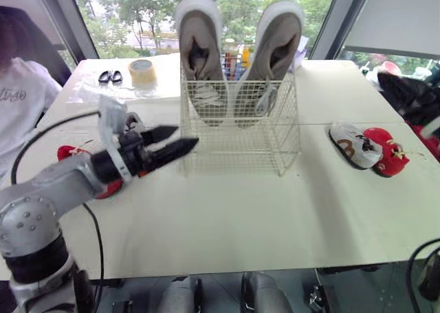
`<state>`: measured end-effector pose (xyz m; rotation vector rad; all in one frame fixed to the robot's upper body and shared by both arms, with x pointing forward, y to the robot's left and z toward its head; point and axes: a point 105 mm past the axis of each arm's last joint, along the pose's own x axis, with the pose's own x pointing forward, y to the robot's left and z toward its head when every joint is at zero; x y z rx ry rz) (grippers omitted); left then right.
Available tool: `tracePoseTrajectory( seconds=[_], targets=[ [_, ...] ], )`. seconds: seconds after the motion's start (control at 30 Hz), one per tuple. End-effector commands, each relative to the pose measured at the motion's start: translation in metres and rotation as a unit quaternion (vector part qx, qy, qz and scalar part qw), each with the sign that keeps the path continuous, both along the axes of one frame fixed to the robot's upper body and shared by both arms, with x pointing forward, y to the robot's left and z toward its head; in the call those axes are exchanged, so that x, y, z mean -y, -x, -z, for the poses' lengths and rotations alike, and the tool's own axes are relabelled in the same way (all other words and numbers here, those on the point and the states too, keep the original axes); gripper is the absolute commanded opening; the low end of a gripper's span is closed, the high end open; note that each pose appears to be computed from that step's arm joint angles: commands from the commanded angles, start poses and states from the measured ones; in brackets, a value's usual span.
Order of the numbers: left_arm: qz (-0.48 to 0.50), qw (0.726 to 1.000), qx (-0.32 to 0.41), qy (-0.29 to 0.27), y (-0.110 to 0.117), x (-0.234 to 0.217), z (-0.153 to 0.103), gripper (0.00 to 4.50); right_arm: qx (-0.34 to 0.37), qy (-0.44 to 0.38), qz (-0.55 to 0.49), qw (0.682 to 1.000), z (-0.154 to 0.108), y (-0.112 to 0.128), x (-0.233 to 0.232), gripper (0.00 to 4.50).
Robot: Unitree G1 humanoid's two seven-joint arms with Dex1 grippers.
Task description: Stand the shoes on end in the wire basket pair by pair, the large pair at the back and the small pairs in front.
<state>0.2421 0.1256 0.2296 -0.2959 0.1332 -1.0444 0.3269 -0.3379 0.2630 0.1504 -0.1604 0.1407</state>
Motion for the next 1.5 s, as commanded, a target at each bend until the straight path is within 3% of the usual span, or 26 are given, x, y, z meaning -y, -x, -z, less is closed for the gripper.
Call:
tracePoseTrajectory(
  seconds=[0.03,0.1,0.23,0.33,0.5,1.03,1.5],
  targets=[
    [0.084,0.994,-0.019,-0.066,0.043,0.025,0.028,4.43,-0.025,0.065,0.037,0.997,0.021,0.021,0.009,4.5],
    [0.101,0.99,-0.03,-0.096,0.056,0.035,0.045,4.43,-0.063,0.09,0.033,0.993,0.041,0.029,0.008,4.5],
    [0.132,0.986,-0.046,-0.086,0.074,0.053,0.06,4.43,-0.114,0.117,0.027,0.986,0.075,0.047,0.006,4.5],
    [0.137,0.987,-0.046,-0.066,0.073,0.058,0.056,4.43,-0.129,0.119,0.038,0.984,0.091,0.049,0.013,4.5],
    [0.136,0.987,-0.035,-0.082,0.067,0.06,0.059,4.43,-0.147,0.114,0.03,0.982,0.113,0.042,0.014,4.5],
    [0.103,0.989,-0.02,-0.101,0.055,0.058,0.062,4.43,-0.133,0.095,0.07,0.984,0.134,-0.012,0.032,4.5],
    [0.083,0.989,-0.026,-0.116,0.058,0.05,0.063,4.43,-0.138,0.06,0.045,0.988,0.149,-0.039,0.031,4.5]
  ],
)
